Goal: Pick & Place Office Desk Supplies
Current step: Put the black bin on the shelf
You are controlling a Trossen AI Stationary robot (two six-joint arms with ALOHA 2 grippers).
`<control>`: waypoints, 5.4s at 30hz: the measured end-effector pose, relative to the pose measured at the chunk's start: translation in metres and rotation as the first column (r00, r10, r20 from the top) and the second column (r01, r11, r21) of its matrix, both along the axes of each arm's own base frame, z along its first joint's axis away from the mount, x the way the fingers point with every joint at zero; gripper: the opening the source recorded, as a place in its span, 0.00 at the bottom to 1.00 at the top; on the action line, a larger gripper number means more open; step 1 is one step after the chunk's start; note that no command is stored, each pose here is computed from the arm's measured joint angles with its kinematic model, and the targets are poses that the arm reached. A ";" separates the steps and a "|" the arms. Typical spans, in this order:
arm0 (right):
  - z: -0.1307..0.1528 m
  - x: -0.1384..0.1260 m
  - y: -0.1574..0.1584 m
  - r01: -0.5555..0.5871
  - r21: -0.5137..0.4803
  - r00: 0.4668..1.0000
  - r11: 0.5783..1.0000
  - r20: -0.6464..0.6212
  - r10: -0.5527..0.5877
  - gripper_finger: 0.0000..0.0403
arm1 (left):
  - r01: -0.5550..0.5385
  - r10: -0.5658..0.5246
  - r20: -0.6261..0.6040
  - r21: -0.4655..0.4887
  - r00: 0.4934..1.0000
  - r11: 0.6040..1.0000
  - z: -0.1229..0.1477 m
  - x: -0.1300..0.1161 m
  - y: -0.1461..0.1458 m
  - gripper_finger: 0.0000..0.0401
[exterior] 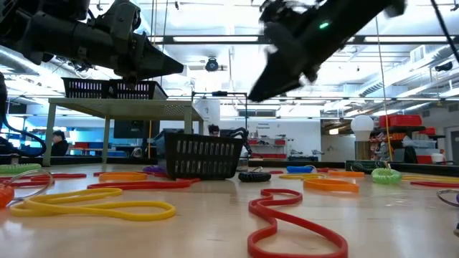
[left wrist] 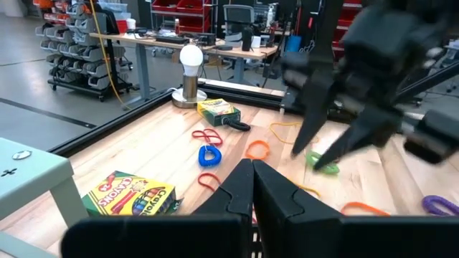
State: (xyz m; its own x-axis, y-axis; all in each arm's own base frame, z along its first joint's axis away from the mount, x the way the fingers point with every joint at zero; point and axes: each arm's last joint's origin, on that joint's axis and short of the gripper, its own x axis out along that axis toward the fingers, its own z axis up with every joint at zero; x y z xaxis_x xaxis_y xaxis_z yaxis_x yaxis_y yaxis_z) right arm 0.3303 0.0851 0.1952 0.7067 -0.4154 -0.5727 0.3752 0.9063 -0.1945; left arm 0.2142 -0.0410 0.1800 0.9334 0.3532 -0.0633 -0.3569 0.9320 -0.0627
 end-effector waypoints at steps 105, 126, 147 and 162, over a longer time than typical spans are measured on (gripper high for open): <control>-0.041 -0.130 -0.032 -0.092 0.069 0.900 0.993 0.432 0.054 0.02 | 0.100 0.034 -0.856 0.099 0.516 0.990 0.110 0.140 -0.123 0.04; -0.040 -0.130 -0.032 -0.091 0.079 0.896 0.993 0.442 0.047 0.02 | 0.072 0.128 -0.879 0.181 0.458 0.981 0.169 0.075 0.051 0.04; -0.040 -0.130 -0.032 -0.092 0.077 0.896 0.993 0.441 0.049 0.02 | 0.050 0.130 -0.919 0.159 0.372 0.986 0.149 0.052 0.117 0.05; -0.040 -0.130 -0.032 -0.094 0.069 0.897 0.993 0.438 0.055 0.02 | 0.033 0.145 -0.924 0.167 0.354 0.985 0.146 0.053 0.125 0.15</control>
State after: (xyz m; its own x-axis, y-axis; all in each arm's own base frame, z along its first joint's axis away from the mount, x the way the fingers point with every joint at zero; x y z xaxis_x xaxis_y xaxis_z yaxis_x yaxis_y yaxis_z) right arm 0.2003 0.0530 0.1552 0.9202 -0.3147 -0.2327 0.3351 0.9407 0.0529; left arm 0.2675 0.0842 0.3259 0.2828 0.4887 -0.8253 -0.1538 0.8724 0.4639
